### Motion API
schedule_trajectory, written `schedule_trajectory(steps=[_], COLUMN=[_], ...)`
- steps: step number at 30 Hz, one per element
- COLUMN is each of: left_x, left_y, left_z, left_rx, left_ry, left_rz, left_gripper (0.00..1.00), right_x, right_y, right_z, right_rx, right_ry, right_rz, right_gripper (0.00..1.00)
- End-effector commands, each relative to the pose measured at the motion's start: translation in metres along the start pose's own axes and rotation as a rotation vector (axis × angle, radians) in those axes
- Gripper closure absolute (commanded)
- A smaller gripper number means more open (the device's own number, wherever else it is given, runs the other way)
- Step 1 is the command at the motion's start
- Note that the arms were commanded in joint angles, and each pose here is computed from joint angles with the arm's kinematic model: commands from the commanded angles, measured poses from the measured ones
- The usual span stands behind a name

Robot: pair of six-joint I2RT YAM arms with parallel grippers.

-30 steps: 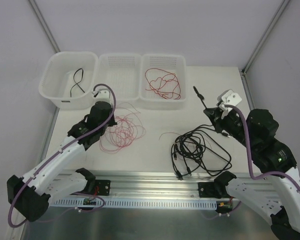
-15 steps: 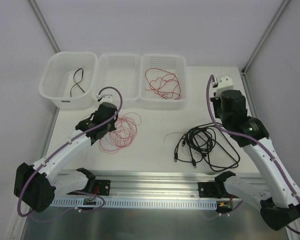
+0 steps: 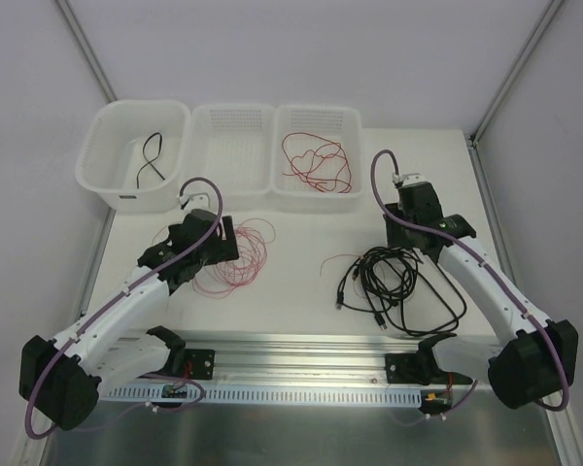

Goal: Untangle the cables

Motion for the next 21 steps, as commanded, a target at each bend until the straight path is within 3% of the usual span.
schedule_trajectory(steps=[1,2,4,5,6,21], left_x=[0.006,0.006,0.008,0.008,0.007,-0.082], left_y=[0.007,0.009,0.015,0.017,0.02,0.051], left_z=[0.02,0.023,0.032,0.033,0.034,0.047], left_rx=[0.074,0.087,0.118,0.121,0.121,0.127], left_ry=[-0.063,-0.067,-0.046,-0.037,-0.023,0.463], left_rz=[-0.011,-0.017,-0.043,-0.053,-0.076,-0.103], left_gripper=[0.01,0.01,0.01,0.01,0.01,0.01], right_x=[0.012,0.013,0.013,0.013,0.013,-0.011], right_y=[0.005,0.005,-0.002,-0.005,-0.009,-0.095], right_z=[0.0,0.001,0.002,0.003,0.003,0.024], right_rx=[-0.021,-0.024,-0.043,-0.052,-0.065,-0.356], right_ry=[0.075,0.077,0.082,0.078,0.077,0.088], right_rz=[-0.104,-0.116,-0.145,-0.157,-0.177,-0.176], right_gripper=[0.38,0.26,0.15,0.03,0.0,0.03])
Point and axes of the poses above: each gripper's point midway between its finger pads, its own y axis out along the fingers, its own x axis along the line the jaws close on, z = x × y, the point moved 10 cm from there along -y, back along the fingers, and after that the axes turned 9 degrees about -y, right-handed, at the moved point
